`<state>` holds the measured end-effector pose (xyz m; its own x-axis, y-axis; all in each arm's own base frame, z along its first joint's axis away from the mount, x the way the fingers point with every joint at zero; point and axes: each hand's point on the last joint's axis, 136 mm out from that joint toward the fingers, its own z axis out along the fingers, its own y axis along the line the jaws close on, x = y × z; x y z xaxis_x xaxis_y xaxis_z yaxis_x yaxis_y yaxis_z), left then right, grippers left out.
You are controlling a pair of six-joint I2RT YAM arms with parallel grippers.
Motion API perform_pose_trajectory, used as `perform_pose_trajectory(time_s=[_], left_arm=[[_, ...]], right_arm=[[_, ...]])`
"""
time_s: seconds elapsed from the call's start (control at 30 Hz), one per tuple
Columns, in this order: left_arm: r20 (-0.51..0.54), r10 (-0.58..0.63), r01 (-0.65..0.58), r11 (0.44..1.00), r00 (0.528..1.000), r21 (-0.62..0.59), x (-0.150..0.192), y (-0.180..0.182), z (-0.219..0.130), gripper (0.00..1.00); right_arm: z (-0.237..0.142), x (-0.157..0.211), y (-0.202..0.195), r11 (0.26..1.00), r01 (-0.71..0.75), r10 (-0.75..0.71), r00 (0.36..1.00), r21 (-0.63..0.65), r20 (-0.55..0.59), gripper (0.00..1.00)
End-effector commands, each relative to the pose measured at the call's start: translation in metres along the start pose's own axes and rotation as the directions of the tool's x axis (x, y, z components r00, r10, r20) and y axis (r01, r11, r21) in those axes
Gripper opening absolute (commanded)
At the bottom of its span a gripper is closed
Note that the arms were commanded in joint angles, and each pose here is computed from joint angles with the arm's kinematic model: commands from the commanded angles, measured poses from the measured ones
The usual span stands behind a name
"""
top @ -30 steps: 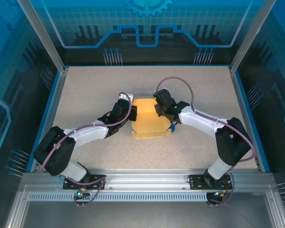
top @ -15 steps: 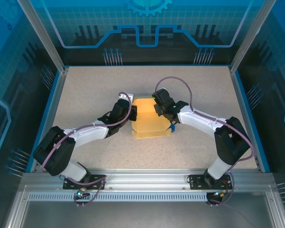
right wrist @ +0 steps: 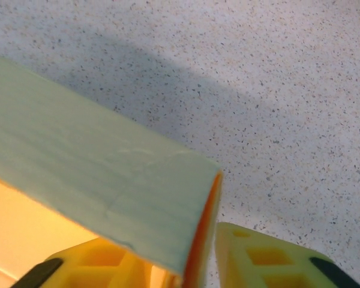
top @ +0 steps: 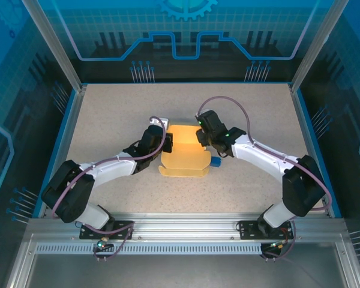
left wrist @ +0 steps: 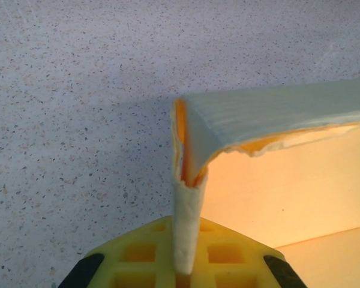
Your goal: Fold the paper box
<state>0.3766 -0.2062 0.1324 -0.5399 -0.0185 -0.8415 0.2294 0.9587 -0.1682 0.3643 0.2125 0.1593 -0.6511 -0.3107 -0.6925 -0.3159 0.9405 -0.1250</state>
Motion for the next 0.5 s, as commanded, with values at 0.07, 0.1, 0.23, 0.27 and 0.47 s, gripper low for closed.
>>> perform_pose_trajectory(time_s=[0.07, 0.1, 0.23, 0.27, 0.47], left_arm=[[0.018, 0.007, -0.007, 1.0, 1.0, -0.018, -0.011, 0.002, -0.005, 0.07], [0.019, 0.005, -0.005, 1.0, 1.0, -0.016, -0.011, 0.002, -0.005, 0.07], [0.016, 0.007, -0.007, 1.0, 1.0, -0.018, -0.011, 0.002, -0.005, 0.07], [0.014, 0.007, -0.007, 1.0, 1.0, -0.019, -0.01, 0.002, -0.005, 0.07], [0.021, 0.008, -0.008, 1.0, 1.0, -0.025, -0.012, 0.004, -0.006, 0.07]], right_arm=[[-0.013, -0.002, -0.002, 0.998, -0.028, 0.028, 1.0, -0.047, 0.006, 0.49], [-0.015, -0.002, -0.002, 0.998, -0.035, 0.036, 0.999, -0.056, 0.007, 0.52], [-0.027, -0.005, 0.003, 0.985, -0.077, 0.081, 0.996, -0.151, 0.023, 0.58], [-0.031, -0.006, 0.005, 0.979, -0.089, 0.096, 0.995, -0.184, 0.027, 0.58], [-0.037, 0.0, 0.007, 0.967, -0.13, 0.137, 0.99, -0.221, 0.018, 0.55]])
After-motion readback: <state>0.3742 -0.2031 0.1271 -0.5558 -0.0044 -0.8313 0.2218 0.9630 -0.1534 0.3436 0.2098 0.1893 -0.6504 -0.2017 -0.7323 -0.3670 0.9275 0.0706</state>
